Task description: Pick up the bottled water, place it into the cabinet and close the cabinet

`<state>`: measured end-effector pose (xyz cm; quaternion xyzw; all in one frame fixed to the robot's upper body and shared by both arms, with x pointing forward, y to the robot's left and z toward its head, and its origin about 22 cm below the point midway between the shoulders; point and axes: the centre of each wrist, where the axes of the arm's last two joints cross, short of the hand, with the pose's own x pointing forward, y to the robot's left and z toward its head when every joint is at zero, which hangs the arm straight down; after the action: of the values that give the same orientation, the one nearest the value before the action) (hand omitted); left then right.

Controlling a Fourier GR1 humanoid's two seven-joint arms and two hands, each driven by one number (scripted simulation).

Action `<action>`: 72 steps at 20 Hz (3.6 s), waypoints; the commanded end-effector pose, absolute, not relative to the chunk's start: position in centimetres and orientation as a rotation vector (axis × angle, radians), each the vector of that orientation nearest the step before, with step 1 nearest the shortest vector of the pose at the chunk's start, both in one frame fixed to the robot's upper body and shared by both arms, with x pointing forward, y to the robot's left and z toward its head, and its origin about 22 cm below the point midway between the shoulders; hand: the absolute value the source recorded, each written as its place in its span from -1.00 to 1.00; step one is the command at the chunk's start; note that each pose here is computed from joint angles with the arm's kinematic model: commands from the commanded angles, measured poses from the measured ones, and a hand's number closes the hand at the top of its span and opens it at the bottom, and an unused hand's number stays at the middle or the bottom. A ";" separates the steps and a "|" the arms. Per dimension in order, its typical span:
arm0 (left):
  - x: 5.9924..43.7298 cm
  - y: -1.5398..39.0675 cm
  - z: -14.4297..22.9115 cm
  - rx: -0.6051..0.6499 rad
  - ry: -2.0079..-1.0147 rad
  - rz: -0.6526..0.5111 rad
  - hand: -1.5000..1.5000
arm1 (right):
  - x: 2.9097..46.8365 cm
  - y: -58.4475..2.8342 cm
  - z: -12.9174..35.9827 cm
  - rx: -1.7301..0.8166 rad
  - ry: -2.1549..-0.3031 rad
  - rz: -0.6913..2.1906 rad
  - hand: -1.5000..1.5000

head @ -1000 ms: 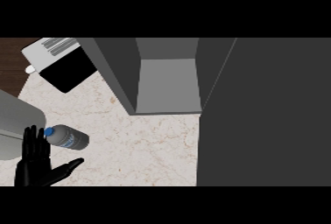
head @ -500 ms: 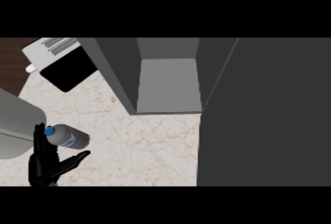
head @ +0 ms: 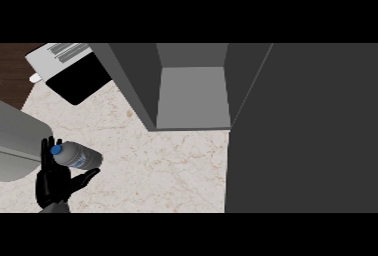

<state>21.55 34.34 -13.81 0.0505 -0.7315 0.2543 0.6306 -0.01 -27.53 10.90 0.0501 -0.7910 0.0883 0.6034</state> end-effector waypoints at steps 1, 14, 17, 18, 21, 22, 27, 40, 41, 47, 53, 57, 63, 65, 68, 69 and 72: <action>22.0 35.1 -14.0 0.017 -1.697 0.637 -1.00 | 0.6 -26.6 13.6 0.140 -1.918 0.189 -1.00; 23.5 32.5 -15.1 -0.019 -1.757 0.705 1.00 | -0.7 -27.5 13.1 0.145 -1.897 0.222 -1.00; 25.5 31.7 -13.7 -0.098 -1.774 0.619 1.00 | 0.3 -27.0 13.8 0.126 -1.899 0.212 -1.00; 23.8 29.7 -15.5 -0.122 -1.764 0.589 1.00 | -0.6 -27.4 13.8 0.142 -1.893 0.224 -1.00; 25.9 24.4 -15.0 -0.258 -1.750 0.459 1.00 | -0.6 -27.6 12.6 0.160 -1.899 0.207 -1.00; 26.7 24.3 -14.4 -0.288 -1.752 0.406 1.00 | -0.4 -27.6 13.1 0.157 -1.904 0.207 -1.00; 26.9 24.2 -13.1 -0.277 -1.819 0.393 1.00 | -0.3 -27.5 13.4 0.135 -1.895 0.219 -1.00; 27.5 17.8 -6.1 -0.453 -1.874 0.235 1.00 | 0.0 -26.8 13.4 0.104 -1.904 0.187 -1.00; 27.6 17.0 -4.6 -0.453 -1.886 0.212 1.00 | -0.2 -27.3 13.4 0.113 -1.905 0.220 -1.00; 25.7 12.0 1.2 -0.530 -1.883 0.154 1.00 | 0.7 -27.9 11.2 0.129 -1.894 0.179 -1.00; 27.0 7.9 7.7 -0.468 -1.870 0.120 1.00 | 1.4 -28.3 11.5 0.147 -1.925 0.193 -1.00; 26.6 5.0 10.0 -0.382 -1.917 0.135 1.00 | 1.5 -27.6 11.9 0.132 -1.912 0.174 -1.00; 28.8 3.2 11.2 -0.297 -1.910 0.158 1.00 | 1.1 -27.6 13.6 0.131 -1.916 0.201 -1.00; 31.5 3.4 12.1 -0.257 -1.916 0.142 1.00 | 2.4 -28.0 12.0 0.095 -1.928 0.199 -1.00; 31.2 3.3 10.7 -0.197 -1.919 0.131 1.00 | 1.5 -27.0 14.2 0.097 -1.914 0.189 -1.00; 32.6 3.6 11.2 -0.187 -1.906 0.145 1.00 | 1.6 -28.5 12.7 0.109 -1.930 0.214 -1.00; 33.5 2.5 10.6 -0.140 -1.889 0.098 1.00 | 1.8 -28.2 13.5 0.120 -1.918 0.207 -1.00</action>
<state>31.86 2.88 10.51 -0.0802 -0.8143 0.0511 0.5726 2.06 -28.61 10.75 0.0329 -0.8008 0.1020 0.5893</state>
